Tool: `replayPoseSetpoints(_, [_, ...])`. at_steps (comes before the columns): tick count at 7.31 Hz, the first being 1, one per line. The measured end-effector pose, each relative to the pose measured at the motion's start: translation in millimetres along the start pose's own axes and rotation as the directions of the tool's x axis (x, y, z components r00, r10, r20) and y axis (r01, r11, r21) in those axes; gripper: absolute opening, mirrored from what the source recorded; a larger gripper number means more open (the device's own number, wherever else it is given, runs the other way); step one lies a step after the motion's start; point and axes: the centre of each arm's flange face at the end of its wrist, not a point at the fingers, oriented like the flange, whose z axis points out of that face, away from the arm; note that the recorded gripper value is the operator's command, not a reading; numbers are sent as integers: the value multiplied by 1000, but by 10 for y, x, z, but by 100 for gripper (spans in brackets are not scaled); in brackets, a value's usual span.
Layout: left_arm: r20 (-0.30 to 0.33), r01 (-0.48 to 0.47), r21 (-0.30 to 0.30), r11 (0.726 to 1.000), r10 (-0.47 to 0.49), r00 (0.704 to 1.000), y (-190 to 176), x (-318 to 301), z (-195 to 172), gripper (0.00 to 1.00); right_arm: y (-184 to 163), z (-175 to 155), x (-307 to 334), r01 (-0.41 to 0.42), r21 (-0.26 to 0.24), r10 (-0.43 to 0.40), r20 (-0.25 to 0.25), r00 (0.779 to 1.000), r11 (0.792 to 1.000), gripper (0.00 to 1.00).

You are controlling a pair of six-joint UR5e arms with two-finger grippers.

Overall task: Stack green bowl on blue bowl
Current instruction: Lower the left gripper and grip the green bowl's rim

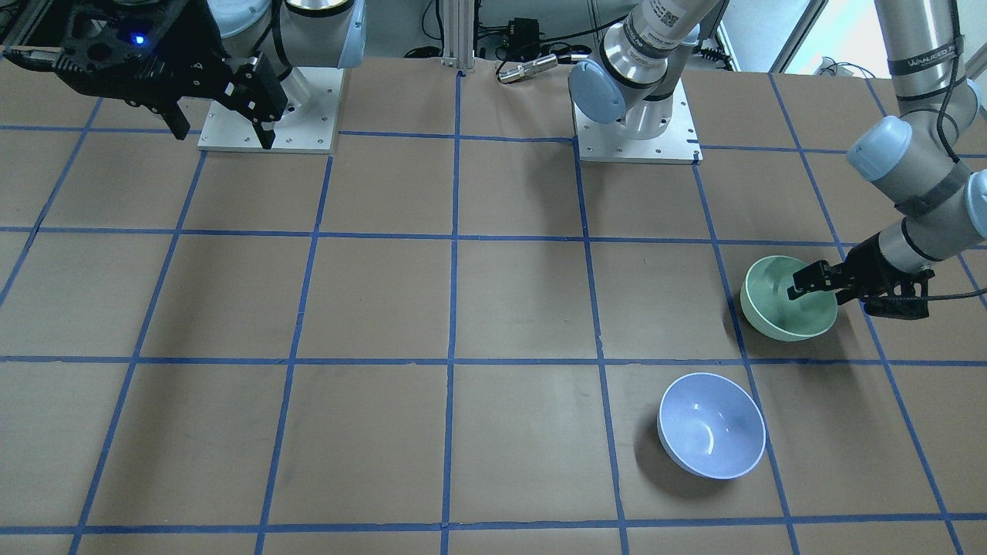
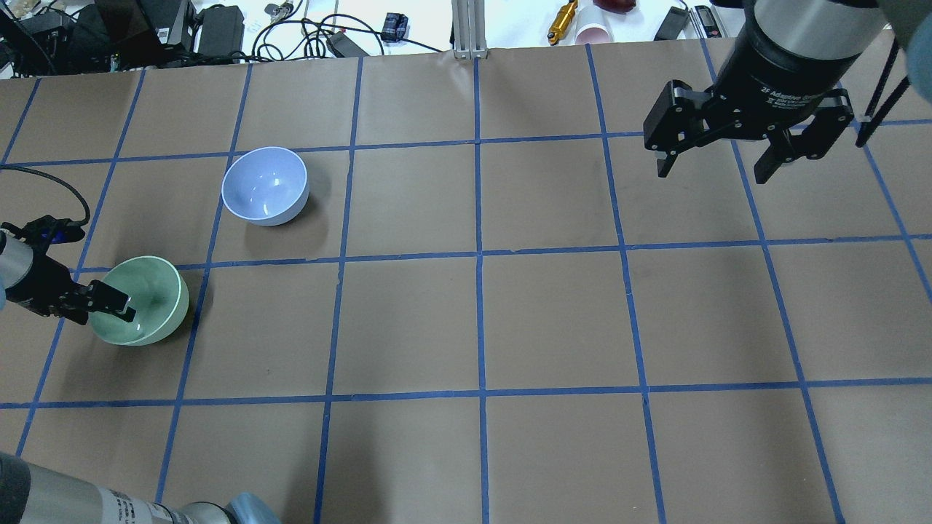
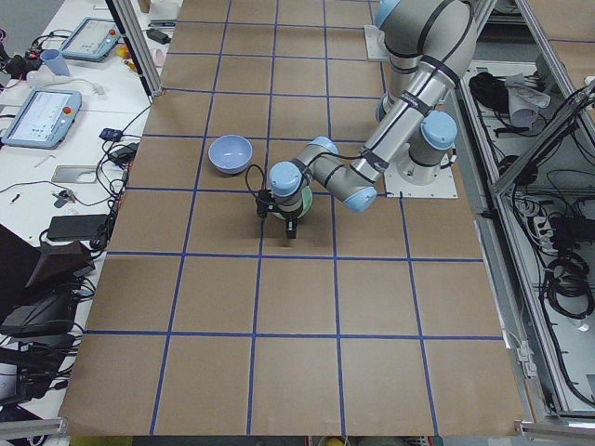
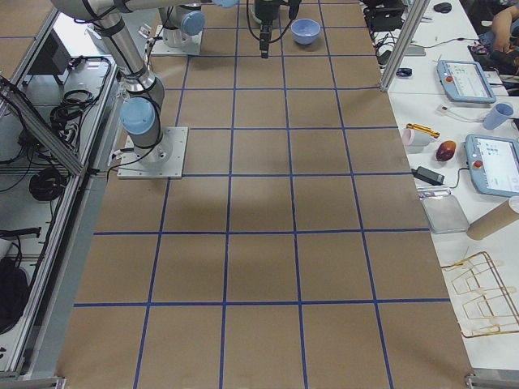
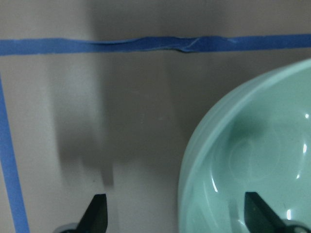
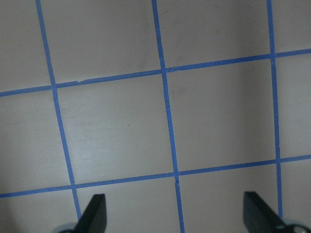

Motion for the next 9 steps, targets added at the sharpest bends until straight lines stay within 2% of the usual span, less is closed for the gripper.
replayPoseSetpoints(1, [-5, 1, -4, 1000, -1, 1000, 3, 3, 28, 77, 1, 3, 0, 0, -1, 0, 0, 1000, 1000, 100])
replayPoseSetpoints(2, [-10, 0, -3, 1000, 0, 1000, 2, 6, 44, 61, 1, 4, 1, 0, -1, 0, -1, 1000, 1000, 100])
replayPoseSetpoints(3, [-14, -1, 0, 1000, 1, 1000, -1, 11, 49, 40, 1, 4, 0, 0, -1, 0, -1, 1000, 1000, 100])
replayPoseSetpoints(4, [-18, -5, 2, 1000, 5, 1000, -3, 15, 53, 1, 1, 4, 1, 0, -1, 0, -1, 1000, 1000, 100])
replayPoseSetpoints(9, [-16, -19, 9, 1000, 19, 1000, -13, 12, 34, 0, 0, 3, 1, 0, 0, 0, 0, 1000, 1000, 100])
